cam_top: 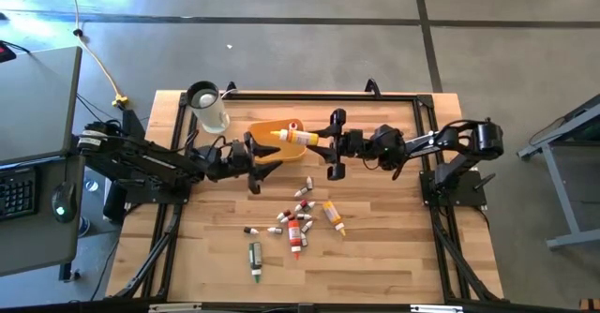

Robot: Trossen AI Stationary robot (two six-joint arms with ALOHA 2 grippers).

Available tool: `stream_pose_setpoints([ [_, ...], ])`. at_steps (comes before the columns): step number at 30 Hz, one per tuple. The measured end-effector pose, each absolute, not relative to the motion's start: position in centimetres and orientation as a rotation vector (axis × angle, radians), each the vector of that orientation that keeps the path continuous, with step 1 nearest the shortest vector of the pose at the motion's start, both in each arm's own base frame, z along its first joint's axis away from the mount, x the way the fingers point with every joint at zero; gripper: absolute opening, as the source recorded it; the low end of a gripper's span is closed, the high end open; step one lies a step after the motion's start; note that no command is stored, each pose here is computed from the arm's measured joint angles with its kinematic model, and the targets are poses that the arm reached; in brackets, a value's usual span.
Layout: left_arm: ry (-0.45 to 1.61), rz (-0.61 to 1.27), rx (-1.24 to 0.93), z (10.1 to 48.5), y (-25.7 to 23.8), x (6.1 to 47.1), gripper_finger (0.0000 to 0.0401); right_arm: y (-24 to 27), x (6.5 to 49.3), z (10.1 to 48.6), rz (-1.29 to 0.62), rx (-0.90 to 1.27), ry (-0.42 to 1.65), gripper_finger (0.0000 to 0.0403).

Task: Pick & Place food coloring
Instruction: Put the large yellow food coloring bottle into the yellow bin

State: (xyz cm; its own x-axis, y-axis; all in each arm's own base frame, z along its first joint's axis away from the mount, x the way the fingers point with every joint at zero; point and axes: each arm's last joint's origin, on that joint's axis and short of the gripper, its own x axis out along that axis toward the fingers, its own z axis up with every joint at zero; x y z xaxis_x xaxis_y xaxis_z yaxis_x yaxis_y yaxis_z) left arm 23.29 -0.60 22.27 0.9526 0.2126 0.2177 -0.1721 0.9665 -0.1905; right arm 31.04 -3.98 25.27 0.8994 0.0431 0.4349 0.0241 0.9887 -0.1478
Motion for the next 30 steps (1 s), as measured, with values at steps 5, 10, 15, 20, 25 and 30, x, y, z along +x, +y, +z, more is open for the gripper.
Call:
stream_pose_setpoints([
  [5, -0.413, 0.261, -0.157, 24.4, -0.4, 23.1, 0.0197, -4.0, 31.0, 25.4, 0.010, -0.152, -0.471, 0.0143],
  [10, -0.475, 0.225, -0.082, 26.6, -0.6, 23.8, 0.0197, -3.9, 30.7, 26.0, 0.006, -0.165, -0.536, 0.0147],
  [15, -0.507, 0.205, -0.034, 28.9, -0.7, 24.8, 0.0197, -3.8, 30.7, 26.9, 0.041, -0.172, -0.593, 0.0147],
  [20, -0.526, 0.156, 0.004, 31.3, -0.9, 25.7, 0.0197, -3.6, 31.8, 28.5, 0.093, -0.173, -0.593, 0.0144],
  [25, -0.536, 0.126, 0.068, 32.3, -1.1, 26.0, 0.0197, -3.0, 32.7, 29.1, 0.116, -0.195, -0.556, 0.0148],
  [30, -0.578, 0.076, 0.107, 32.6, -1.3, 25.9, 0.0197, -2.3, 32.7, 29.1, 0.104, -0.241, -0.567, 0.0142],
])
